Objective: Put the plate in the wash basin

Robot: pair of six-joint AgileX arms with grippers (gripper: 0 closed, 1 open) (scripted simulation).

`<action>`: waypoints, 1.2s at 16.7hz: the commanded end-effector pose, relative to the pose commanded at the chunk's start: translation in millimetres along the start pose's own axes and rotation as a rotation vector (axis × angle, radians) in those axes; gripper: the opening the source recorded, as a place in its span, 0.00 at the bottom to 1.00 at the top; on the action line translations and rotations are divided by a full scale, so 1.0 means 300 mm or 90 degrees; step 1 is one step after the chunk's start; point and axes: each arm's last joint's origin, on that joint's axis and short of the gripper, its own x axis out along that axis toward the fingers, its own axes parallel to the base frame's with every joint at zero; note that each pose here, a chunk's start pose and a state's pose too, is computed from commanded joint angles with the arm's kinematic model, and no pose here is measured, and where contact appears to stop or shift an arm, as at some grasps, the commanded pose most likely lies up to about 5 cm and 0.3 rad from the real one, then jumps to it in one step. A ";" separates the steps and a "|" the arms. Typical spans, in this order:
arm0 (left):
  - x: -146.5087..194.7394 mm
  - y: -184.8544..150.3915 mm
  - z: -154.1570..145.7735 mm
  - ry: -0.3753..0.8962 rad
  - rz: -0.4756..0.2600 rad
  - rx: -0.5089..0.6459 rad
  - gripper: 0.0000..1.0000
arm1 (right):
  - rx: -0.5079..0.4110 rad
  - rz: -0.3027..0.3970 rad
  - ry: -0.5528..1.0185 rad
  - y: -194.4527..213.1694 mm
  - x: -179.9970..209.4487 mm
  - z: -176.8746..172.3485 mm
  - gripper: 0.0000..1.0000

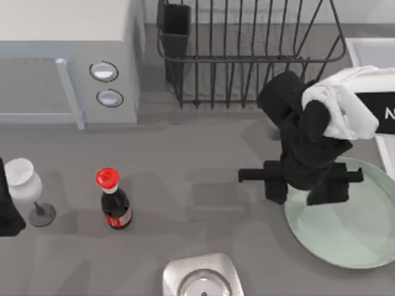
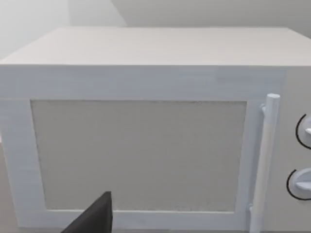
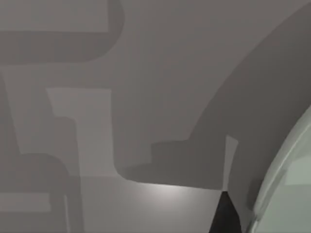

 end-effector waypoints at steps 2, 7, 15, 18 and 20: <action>0.000 0.000 0.000 0.000 0.000 0.000 1.00 | 0.000 -0.001 0.001 0.004 -0.006 0.005 0.00; 0.000 0.000 0.000 0.000 0.000 0.000 1.00 | 0.000 -0.008 0.013 0.058 -0.138 0.077 0.00; 0.000 0.000 0.000 0.000 0.000 0.000 1.00 | 0.000 -0.006 0.010 0.075 -0.670 0.123 0.00; 0.000 0.000 0.000 0.000 0.000 0.000 1.00 | 0.000 -0.002 0.004 0.045 -0.792 0.091 0.00; 0.000 0.000 0.000 0.000 0.000 0.000 1.00 | 0.000 0.000 0.000 0.033 -0.826 0.078 0.00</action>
